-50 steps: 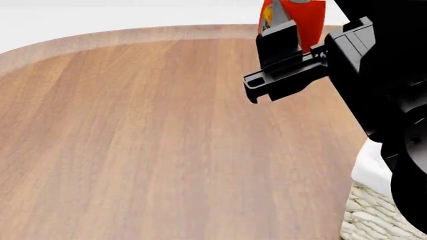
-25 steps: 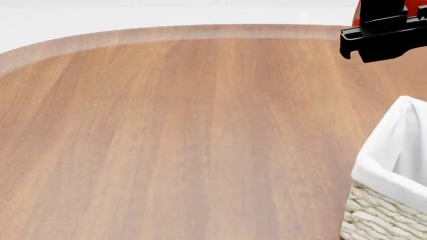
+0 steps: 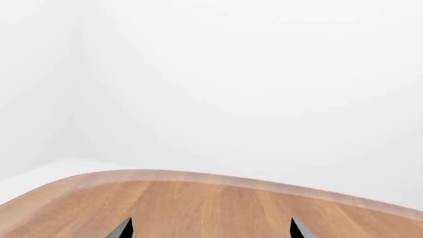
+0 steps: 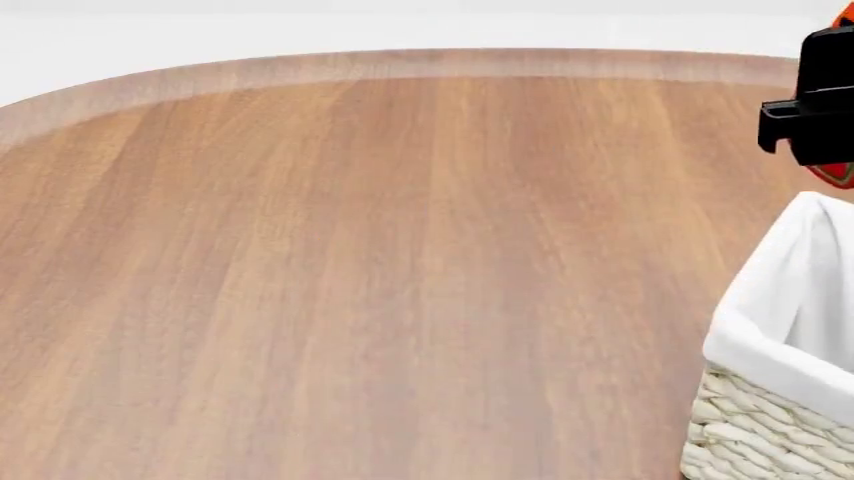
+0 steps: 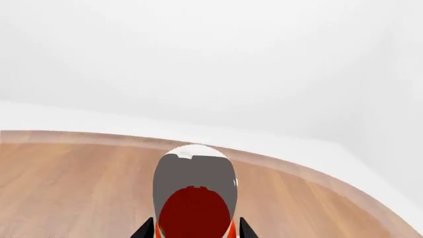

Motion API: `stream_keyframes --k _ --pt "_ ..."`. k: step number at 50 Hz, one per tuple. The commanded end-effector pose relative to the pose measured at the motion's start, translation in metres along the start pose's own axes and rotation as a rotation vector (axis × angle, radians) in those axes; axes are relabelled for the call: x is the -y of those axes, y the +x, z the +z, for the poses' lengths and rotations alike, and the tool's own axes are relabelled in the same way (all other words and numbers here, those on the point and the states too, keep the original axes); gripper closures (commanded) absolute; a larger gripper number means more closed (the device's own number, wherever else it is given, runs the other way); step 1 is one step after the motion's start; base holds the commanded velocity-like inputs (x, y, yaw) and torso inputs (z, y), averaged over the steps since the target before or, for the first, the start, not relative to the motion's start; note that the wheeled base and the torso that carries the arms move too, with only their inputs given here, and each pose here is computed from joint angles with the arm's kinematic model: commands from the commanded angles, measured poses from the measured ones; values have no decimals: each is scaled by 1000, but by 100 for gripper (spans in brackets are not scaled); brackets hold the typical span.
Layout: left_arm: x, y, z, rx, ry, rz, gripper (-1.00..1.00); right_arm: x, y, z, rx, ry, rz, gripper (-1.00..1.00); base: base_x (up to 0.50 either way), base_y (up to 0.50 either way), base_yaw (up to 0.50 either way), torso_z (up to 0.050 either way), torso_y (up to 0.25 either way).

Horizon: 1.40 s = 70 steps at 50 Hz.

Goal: Pick up the ketchup, and put it in the basket.

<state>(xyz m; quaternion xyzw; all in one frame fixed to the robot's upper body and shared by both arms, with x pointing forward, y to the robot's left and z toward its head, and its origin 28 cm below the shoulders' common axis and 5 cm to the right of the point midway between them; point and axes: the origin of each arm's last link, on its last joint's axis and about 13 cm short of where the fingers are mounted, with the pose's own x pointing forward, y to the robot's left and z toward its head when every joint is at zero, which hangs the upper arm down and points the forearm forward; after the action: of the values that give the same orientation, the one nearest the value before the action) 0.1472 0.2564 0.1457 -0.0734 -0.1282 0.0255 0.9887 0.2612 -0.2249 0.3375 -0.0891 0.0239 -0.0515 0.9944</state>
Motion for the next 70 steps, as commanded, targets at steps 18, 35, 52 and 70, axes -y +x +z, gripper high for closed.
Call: stream_keyframes --k 18,35,52,70 --pt "-1 -3 2 4 4 2 -100 22 24 -35 -132 56 -116 100 0 0 0 0 1" --pt "-2 -6 2 1 5 5 -100 15 50 -65 -174 72 -134 100 0 0 0 0 1" --pt "-4 -14 0 -6 19 4 -100 11 79 -87 -224 75 -171 100 0 0 0 0 0" --pt "-5 -19 4 0 20 1 -100 23 76 -93 -251 93 -265 100 0 0 0 0 1"
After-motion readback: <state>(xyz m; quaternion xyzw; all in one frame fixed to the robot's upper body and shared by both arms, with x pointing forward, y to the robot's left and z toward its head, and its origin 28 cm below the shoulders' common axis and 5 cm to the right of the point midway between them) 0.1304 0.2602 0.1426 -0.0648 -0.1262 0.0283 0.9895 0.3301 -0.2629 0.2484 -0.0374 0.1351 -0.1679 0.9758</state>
